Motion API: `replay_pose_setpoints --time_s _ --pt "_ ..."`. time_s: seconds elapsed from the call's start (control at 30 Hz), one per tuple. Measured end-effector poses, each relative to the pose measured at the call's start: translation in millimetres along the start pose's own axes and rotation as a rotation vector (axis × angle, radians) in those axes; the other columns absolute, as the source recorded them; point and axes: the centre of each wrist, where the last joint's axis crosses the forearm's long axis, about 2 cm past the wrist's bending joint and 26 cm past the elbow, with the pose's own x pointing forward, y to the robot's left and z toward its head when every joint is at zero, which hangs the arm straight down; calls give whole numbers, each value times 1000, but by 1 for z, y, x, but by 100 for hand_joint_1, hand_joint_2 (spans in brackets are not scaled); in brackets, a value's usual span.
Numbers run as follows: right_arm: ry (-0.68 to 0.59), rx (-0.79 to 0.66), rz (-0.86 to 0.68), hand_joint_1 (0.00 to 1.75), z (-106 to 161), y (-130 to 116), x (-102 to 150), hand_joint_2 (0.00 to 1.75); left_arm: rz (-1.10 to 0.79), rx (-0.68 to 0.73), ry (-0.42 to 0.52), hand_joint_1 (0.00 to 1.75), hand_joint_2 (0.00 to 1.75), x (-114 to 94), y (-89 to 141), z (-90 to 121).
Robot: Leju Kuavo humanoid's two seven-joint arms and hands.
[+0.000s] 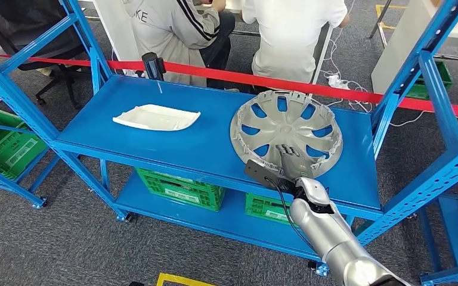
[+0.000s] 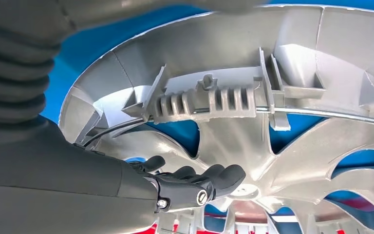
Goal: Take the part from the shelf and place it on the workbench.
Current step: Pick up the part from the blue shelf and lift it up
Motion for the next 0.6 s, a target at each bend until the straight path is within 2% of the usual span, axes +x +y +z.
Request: replay_pose_setpoints --time_s 0.33,0.47,0.6 --pt "-16 0 -28 0 0 -1 -1 175 -11 3 -10 0 0 1 1 0" --pt "-20 -6 -30 173 -1 -3 -1 175 -11 4 -9 0 0 2 1 0" --pt "-15 -10 -42 175 -1 -3 -1 175 -10 4 -7 0 0 2 1 0"
